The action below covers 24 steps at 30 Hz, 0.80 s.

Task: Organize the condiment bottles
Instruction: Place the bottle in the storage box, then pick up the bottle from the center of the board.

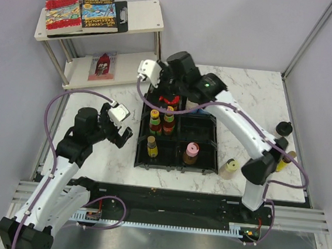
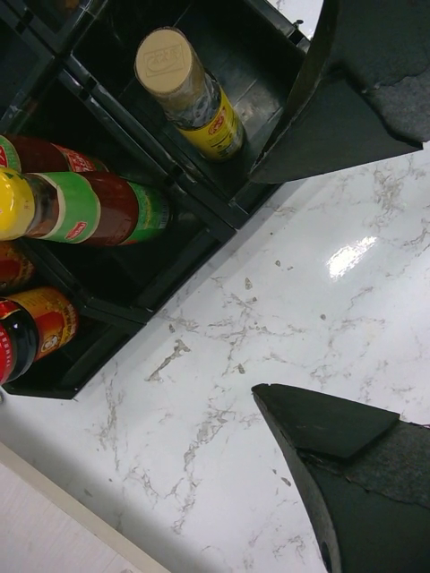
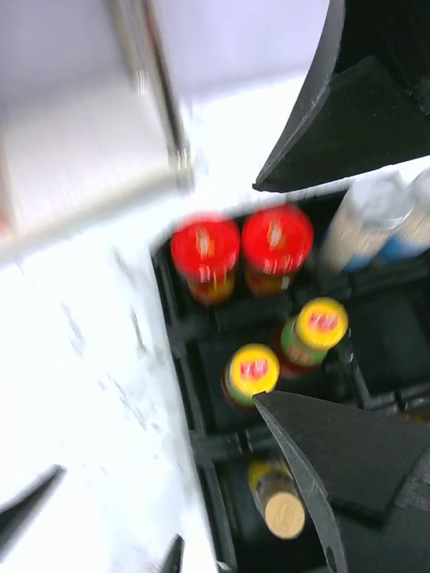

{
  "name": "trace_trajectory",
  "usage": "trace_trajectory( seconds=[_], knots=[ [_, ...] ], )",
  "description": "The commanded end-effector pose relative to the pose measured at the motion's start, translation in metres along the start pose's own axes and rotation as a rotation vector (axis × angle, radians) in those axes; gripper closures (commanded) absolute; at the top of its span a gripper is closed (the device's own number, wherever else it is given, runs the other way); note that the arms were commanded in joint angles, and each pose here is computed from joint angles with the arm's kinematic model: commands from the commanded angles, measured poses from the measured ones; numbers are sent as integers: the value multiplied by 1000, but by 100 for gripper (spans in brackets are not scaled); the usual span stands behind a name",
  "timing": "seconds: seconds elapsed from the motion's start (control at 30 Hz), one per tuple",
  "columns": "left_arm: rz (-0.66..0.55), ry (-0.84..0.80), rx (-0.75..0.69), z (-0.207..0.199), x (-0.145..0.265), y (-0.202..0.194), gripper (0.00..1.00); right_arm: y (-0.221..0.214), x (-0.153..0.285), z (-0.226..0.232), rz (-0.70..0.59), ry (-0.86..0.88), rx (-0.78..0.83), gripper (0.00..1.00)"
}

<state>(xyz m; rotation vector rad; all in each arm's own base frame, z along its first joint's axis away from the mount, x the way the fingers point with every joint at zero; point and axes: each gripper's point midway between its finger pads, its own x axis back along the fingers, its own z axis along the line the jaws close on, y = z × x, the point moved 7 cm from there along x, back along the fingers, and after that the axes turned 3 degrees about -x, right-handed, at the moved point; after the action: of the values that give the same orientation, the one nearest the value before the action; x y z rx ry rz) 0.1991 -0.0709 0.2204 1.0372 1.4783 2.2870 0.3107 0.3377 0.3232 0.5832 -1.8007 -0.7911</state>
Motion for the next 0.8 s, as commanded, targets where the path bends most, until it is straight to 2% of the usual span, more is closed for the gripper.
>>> trace_trajectory(
  seconds=[0.0, 0.07, 0.17, 0.27, 0.4, 0.47, 0.57, 0.7, 0.77],
  knots=[
    [-63, -13, 13, -2, 1, 9, 1, 51, 116, -29, -230, -387, 19, 2],
    [-69, -18, 10, -2, 2, 10, 1, 39, 142, -39, -176, -512, -27, 2],
    [-71, -30, 11, -4, 2, 10, 1, -3, 168, -60, -49, -632, -153, 2],
    [-71, -37, 11, -4, 2, 10, 1, -72, 197, -85, 104, -713, -289, 2],
    [-66, -39, 10, -3, 1, 11, 0, -146, 211, -69, 296, -571, -337, 2],
    [-60, -40, 12, -3, 1, 11, 0, -179, 216, -43, 396, -492, -343, 2],
    [-34, -37, 20, -2, -2, 8, 1, -201, 218, -4, 448, -356, -304, 2],
    [-15, -44, 24, -1, -3, 9, 1, -230, 229, 7, 516, -474, -353, 2],
    [-19, -34, 27, 0, -1, 10, 1, -249, 235, 7, 533, -539, -451, 2]
  ],
)
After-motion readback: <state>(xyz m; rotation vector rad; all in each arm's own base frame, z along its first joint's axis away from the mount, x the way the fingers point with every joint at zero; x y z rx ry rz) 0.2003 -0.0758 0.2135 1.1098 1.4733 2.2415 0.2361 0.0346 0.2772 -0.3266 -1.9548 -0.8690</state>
